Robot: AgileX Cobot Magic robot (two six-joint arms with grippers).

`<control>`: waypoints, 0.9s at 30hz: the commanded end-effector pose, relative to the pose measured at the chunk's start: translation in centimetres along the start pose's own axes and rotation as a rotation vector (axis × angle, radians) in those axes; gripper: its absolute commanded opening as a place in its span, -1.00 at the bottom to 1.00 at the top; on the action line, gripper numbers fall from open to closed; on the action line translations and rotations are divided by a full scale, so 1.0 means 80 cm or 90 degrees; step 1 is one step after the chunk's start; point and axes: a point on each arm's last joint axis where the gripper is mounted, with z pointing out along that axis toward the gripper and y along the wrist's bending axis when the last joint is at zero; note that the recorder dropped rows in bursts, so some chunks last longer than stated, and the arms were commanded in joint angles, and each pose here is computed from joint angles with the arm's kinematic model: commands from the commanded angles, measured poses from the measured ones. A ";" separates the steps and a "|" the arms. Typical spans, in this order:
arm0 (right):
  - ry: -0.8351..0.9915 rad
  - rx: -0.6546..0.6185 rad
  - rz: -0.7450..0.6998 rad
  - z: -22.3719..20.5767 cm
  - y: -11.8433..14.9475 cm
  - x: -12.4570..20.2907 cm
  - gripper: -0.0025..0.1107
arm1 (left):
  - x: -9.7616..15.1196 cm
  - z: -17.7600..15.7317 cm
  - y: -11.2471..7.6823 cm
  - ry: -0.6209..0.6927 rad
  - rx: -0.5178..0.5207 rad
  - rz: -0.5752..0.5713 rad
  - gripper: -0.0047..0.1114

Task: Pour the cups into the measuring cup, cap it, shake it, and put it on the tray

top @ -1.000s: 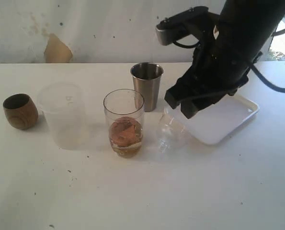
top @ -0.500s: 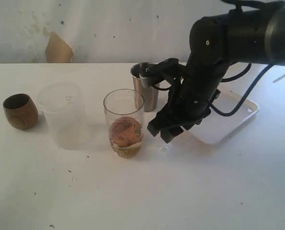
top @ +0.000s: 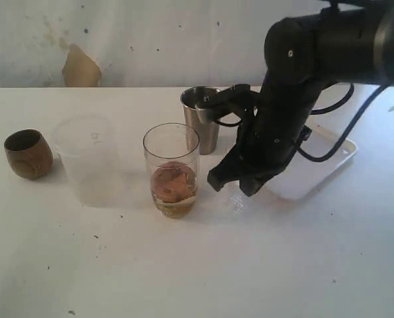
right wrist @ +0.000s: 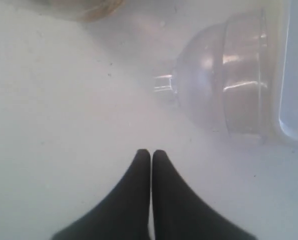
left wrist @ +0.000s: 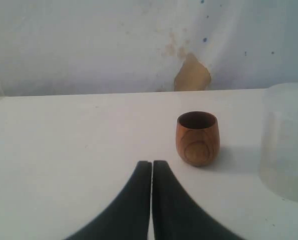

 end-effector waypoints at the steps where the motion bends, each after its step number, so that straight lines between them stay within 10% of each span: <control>1: -0.066 0.002 -0.021 -0.052 0.005 0.011 -0.96 | 0.001 0.000 0.000 -0.005 0.000 -0.005 -0.90; 5: -0.013 0.083 0.063 -0.048 -0.023 0.022 -0.70 | 0.001 0.000 0.000 -0.005 0.000 -0.005 -0.90; 10: 0.059 -0.077 0.107 -0.009 0.006 0.050 0.02 | 0.001 0.000 0.000 -0.005 0.000 -0.005 -0.90; 18: 0.021 -0.110 0.160 0.036 0.013 0.072 0.02 | 0.001 0.000 0.000 -0.005 0.000 -0.005 -0.90; 27: -0.139 0.025 0.099 0.026 -0.012 0.051 0.02 | 0.001 0.000 0.000 -0.005 0.000 -0.005 -0.90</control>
